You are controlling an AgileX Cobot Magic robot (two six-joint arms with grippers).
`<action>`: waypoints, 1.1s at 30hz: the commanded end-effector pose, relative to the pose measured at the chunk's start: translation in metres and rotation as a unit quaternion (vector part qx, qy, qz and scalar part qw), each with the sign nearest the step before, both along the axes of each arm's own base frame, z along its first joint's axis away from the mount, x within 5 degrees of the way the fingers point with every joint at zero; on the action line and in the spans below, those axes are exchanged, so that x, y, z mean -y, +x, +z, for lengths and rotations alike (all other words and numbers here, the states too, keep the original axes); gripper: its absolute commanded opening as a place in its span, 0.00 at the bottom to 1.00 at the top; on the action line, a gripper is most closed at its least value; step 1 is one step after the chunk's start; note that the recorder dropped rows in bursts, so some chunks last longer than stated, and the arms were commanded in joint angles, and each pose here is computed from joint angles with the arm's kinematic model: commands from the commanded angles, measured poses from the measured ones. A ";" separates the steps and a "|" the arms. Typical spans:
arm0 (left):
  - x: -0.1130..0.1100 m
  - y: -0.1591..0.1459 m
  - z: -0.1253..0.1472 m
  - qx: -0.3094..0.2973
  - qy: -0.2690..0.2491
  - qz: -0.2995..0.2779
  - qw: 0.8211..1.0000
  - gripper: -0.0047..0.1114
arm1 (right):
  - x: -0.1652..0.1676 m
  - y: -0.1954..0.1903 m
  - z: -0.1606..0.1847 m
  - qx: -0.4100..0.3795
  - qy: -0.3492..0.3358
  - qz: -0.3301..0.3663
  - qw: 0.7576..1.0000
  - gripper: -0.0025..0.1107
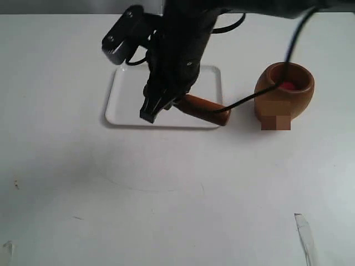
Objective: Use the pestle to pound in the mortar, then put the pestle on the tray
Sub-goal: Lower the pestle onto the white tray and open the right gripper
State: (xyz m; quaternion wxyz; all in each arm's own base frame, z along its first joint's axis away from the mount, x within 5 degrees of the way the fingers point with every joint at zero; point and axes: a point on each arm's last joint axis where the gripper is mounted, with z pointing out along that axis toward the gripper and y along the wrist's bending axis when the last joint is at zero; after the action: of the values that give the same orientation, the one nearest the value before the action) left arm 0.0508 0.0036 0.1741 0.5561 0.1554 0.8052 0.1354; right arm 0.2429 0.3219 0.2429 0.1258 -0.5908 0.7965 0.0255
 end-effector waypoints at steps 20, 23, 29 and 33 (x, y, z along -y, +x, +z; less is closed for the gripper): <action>0.001 0.000 0.000 0.002 -0.007 -0.003 1.000 0.04 | -0.027 0.075 -0.080 0.125 -0.057 0.055 0.989 0.49; 0.001 0.000 0.000 0.002 -0.007 -0.003 1.000 0.04 | -0.023 0.079 -0.067 0.156 -0.055 0.012 0.986 0.48; 0.001 0.000 0.000 0.002 -0.007 -0.003 1.000 0.04 | -0.023 0.075 -0.011 0.195 0.053 -0.050 0.978 0.02; 0.001 0.000 0.000 0.002 -0.007 -0.003 1.000 0.04 | -0.022 0.070 0.014 0.194 0.108 -0.075 0.972 0.02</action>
State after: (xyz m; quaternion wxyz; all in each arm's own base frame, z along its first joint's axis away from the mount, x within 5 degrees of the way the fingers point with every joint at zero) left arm 0.0508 0.0036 0.1741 0.5561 0.1554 0.8052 0.1354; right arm 0.3157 0.3454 0.2377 0.3152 -0.5311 0.7853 -0.0429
